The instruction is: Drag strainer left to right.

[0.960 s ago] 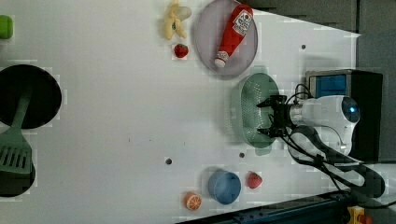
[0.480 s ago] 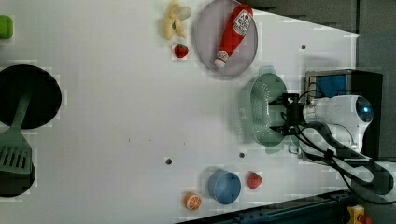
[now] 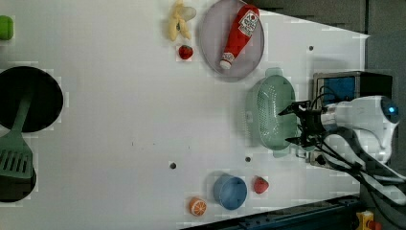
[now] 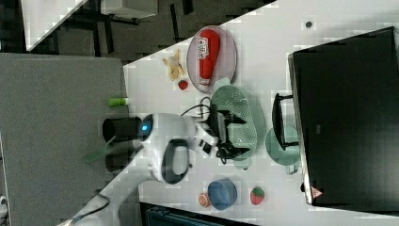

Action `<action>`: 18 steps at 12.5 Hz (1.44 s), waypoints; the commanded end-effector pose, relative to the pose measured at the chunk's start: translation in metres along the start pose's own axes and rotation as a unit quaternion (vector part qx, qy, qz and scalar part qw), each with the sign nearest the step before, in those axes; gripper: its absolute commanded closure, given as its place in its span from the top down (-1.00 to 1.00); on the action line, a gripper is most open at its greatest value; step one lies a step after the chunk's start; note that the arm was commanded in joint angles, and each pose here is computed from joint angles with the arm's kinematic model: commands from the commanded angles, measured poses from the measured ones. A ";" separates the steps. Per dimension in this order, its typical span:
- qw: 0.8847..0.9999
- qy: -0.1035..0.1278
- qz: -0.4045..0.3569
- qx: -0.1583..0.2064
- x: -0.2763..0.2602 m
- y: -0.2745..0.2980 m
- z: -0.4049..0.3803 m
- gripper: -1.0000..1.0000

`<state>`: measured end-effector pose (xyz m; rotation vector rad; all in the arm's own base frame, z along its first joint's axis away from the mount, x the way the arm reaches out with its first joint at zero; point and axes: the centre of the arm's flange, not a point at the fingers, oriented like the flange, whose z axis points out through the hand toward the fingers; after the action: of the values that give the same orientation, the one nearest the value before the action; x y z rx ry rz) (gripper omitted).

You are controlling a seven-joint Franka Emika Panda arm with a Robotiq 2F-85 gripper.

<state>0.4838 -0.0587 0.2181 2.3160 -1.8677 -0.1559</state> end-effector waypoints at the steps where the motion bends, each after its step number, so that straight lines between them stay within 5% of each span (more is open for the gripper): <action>1: 0.986 0.031 -0.147 0.076 0.001 -0.011 -0.147 1.00; 9: 0.956 0.017 -0.289 0.055 -0.006 0.071 -0.371 1.00; 18: 0.952 0.017 -0.301 0.050 -0.004 0.073 -0.386 1.00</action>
<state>0.4869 -0.0376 0.5992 2.8414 -1.1458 -0.1479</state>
